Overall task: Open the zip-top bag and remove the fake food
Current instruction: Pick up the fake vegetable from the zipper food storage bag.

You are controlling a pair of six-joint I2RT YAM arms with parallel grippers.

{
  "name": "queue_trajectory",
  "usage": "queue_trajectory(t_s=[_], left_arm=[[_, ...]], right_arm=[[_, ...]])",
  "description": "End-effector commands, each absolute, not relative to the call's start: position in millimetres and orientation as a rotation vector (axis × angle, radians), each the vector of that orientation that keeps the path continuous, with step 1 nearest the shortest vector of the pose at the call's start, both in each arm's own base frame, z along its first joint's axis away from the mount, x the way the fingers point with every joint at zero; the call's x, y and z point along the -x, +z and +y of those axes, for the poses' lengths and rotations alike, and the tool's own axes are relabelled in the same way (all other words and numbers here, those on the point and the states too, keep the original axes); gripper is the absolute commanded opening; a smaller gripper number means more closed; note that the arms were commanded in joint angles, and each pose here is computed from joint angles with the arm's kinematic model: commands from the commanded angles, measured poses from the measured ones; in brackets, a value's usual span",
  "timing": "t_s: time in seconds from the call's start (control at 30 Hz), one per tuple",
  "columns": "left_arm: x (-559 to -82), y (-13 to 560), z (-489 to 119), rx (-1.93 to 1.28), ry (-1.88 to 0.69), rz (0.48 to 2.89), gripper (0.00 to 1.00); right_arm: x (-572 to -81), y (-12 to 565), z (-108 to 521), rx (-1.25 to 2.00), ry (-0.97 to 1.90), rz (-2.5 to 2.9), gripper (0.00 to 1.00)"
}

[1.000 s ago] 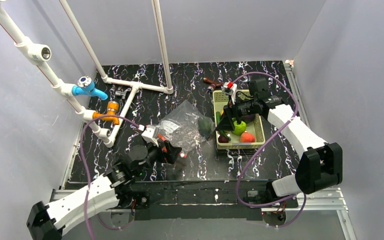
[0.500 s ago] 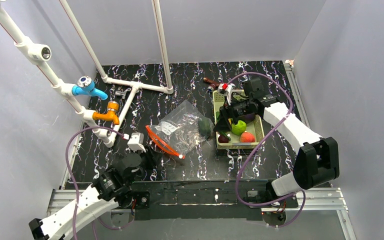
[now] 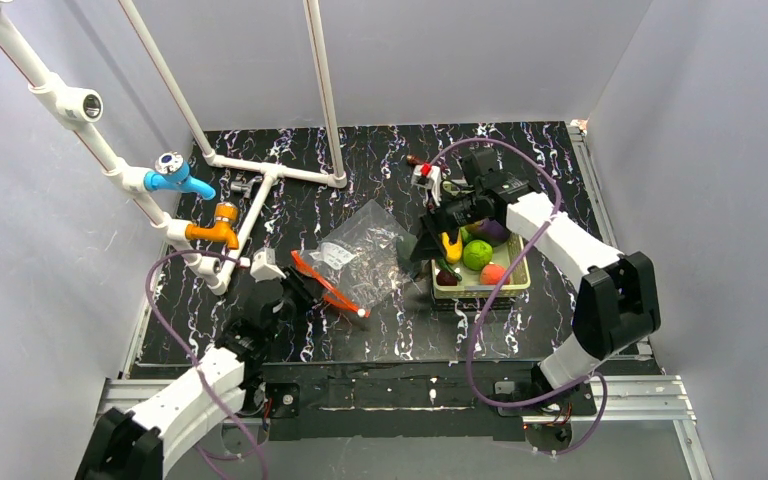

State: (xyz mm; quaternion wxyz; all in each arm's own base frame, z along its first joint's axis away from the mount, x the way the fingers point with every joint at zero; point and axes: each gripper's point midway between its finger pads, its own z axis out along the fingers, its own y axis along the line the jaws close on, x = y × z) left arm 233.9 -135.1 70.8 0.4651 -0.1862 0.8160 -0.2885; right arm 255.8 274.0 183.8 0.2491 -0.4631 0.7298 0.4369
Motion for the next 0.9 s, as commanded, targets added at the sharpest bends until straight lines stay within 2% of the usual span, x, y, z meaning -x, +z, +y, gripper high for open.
queue_trajectory(t_s=[0.0,0.03,0.17,0.43,0.57,0.87], left_arm=[[-246.2,100.3,-169.9,0.401,-0.976,1.927,0.32],[-246.8,100.2,-174.2,0.396,-1.003,1.927,0.33],[-246.0,92.8,-178.8,0.427,-1.053,1.928,0.35],[-255.5,103.8,-179.1,0.422,-1.074,1.838,0.52],[-262.7,109.0,-191.1,0.369,-1.108,1.835,0.53],[-274.3,103.9,-216.6,0.306,-1.207,1.858,0.53]], right_arm=[[-314.6,158.1,251.2,1.246,0.664,2.122,0.84],[-310.8,160.7,261.5,1.268,0.723,2.098,0.84],[-328.8,157.8,271.0,1.285,0.624,2.104,0.84],[-340.0,142.1,286.1,1.309,0.625,2.158,0.84],[-347.8,132.0,286.1,1.313,0.575,2.197,0.84],[-329.9,104.5,286.2,1.375,0.595,2.318,0.84]])
